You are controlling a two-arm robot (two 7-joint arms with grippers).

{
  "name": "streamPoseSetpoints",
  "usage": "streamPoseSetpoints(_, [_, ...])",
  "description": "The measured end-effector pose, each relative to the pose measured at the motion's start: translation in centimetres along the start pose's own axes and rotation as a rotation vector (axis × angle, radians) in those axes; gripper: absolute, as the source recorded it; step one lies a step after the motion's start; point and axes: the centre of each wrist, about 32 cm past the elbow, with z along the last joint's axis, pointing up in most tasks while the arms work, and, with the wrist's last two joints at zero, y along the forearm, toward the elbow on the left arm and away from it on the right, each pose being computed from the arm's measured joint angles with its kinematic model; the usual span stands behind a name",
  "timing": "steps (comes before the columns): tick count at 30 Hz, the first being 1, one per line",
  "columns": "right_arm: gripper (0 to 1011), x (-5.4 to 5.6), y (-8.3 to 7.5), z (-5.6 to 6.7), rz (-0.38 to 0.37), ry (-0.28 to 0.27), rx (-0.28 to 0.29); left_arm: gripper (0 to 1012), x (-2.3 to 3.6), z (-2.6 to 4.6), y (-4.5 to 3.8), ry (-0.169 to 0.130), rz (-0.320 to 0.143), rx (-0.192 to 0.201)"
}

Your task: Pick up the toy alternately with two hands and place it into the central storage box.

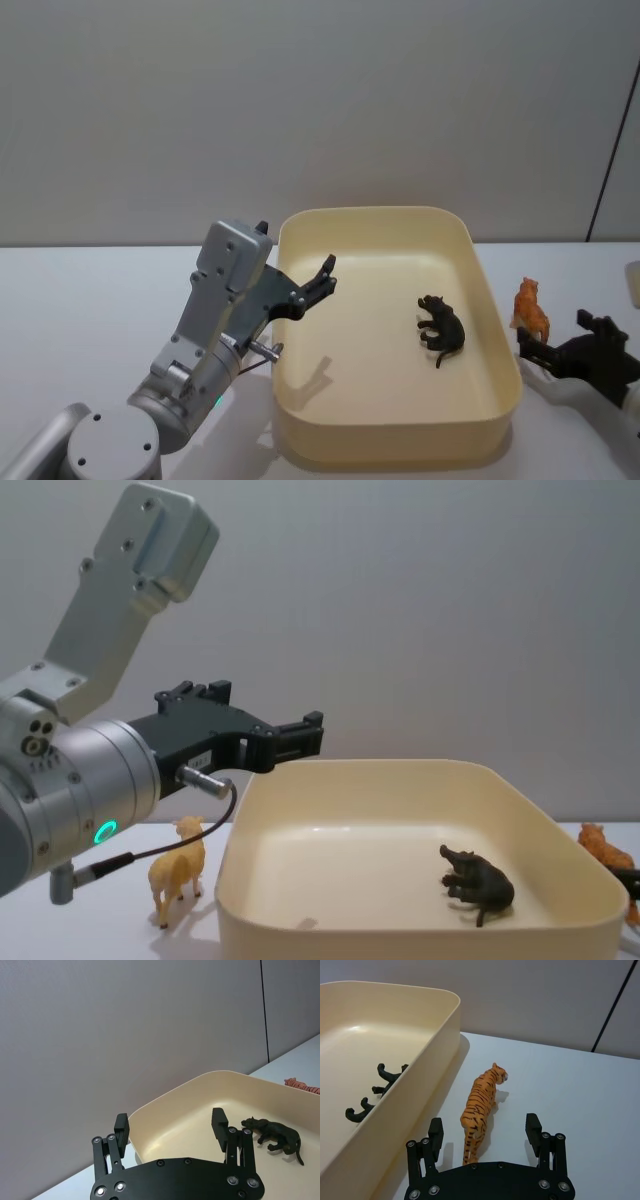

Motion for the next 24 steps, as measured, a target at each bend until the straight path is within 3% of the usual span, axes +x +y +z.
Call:
streamPoseSetpoints(13, [1001, -0.9, 2.9, -0.2, -0.005, 0.008, -0.035, 1001, 0.0, 0.0, 0.0, 0.0, 0.0, 0.0])
streamPoseSetpoints(20, [857, -1.2, 3.6, -0.2, -0.015, 0.009, -0.049, 1001, 0.0, 0.0, 0.0, 0.0, 0.0, 0.0])
streamPoseSetpoints(24, [716, -1.3, 4.0, -0.3, -0.019, 0.009, -0.056, 1001, 0.0, 0.0, 0.0, 0.0, 0.0, 0.0])
